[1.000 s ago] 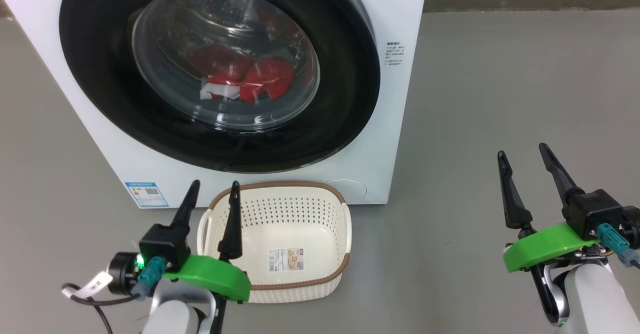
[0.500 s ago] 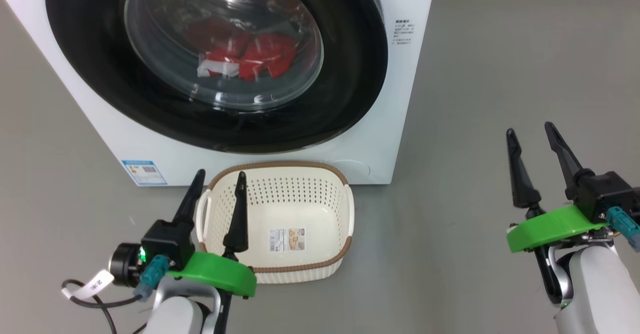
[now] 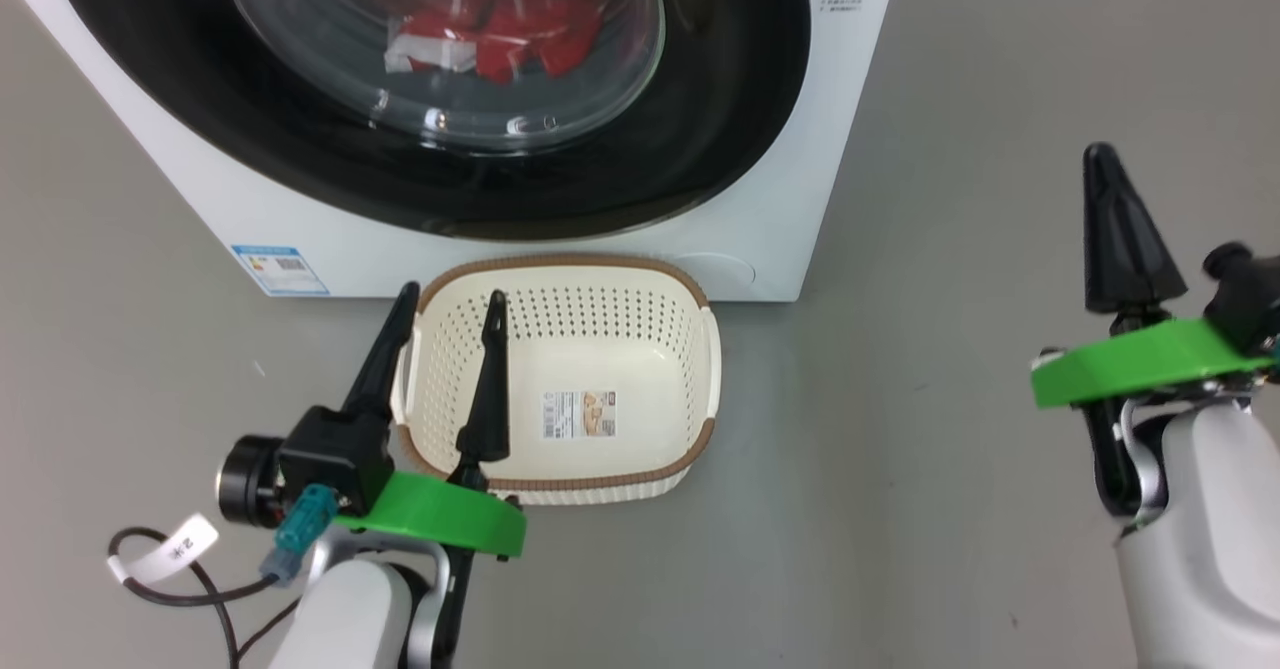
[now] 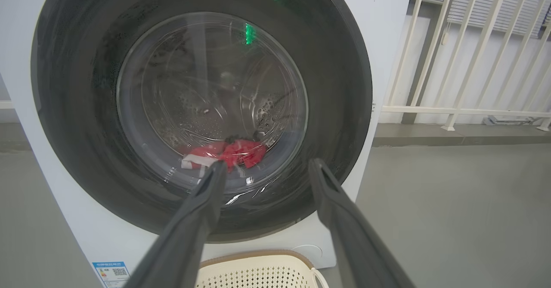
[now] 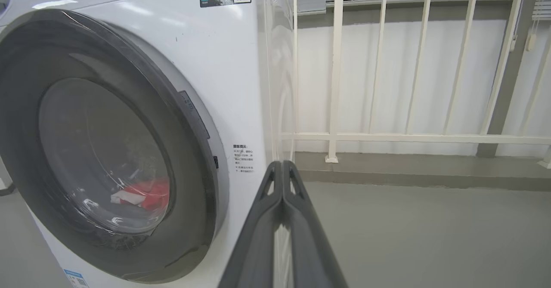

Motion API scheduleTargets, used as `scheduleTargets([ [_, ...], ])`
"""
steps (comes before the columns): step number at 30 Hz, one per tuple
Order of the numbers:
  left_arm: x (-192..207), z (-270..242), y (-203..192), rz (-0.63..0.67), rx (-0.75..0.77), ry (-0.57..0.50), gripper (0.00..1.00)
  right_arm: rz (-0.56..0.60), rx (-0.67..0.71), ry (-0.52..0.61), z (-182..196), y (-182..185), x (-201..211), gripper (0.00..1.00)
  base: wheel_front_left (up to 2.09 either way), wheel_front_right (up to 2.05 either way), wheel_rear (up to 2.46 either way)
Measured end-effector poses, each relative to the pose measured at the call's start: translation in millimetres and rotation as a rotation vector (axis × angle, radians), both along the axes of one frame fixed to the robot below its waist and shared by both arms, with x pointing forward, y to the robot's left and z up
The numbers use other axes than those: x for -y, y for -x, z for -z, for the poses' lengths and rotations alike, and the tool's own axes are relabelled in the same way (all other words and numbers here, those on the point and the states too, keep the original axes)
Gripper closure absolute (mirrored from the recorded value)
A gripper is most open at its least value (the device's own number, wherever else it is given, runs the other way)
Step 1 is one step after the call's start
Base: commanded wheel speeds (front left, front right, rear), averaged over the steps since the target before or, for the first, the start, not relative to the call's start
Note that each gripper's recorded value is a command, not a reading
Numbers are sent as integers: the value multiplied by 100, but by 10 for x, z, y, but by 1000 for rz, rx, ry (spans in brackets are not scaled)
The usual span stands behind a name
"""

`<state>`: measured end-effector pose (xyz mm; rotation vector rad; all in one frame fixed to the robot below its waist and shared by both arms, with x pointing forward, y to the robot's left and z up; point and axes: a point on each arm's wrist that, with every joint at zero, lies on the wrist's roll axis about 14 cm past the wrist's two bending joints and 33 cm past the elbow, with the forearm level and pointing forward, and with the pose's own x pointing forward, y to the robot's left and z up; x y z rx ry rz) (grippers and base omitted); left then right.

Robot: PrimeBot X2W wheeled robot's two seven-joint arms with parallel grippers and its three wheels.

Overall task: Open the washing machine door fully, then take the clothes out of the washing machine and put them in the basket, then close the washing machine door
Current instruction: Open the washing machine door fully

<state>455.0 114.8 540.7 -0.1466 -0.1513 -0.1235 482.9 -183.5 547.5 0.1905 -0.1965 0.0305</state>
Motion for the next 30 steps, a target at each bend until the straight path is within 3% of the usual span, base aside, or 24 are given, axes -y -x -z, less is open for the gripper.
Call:
scheduleTargets([
  [5,32,-42,-90,10,24,7,0,-2,10,-99,-14,-209,0,100,0,0,0],
  [11,54,-27,-183,15,36,3,0,-19,-18,-357,112,-469,-59,100,0,0,0],
  [16,38,26,-246,8,35,-5,0,-52,-44,-458,186,-693,-199,100,0,0,0],
  [30,30,205,-318,11,7,-5,0,-282,-225,-739,216,-1165,-731,100,0,0,0],
])
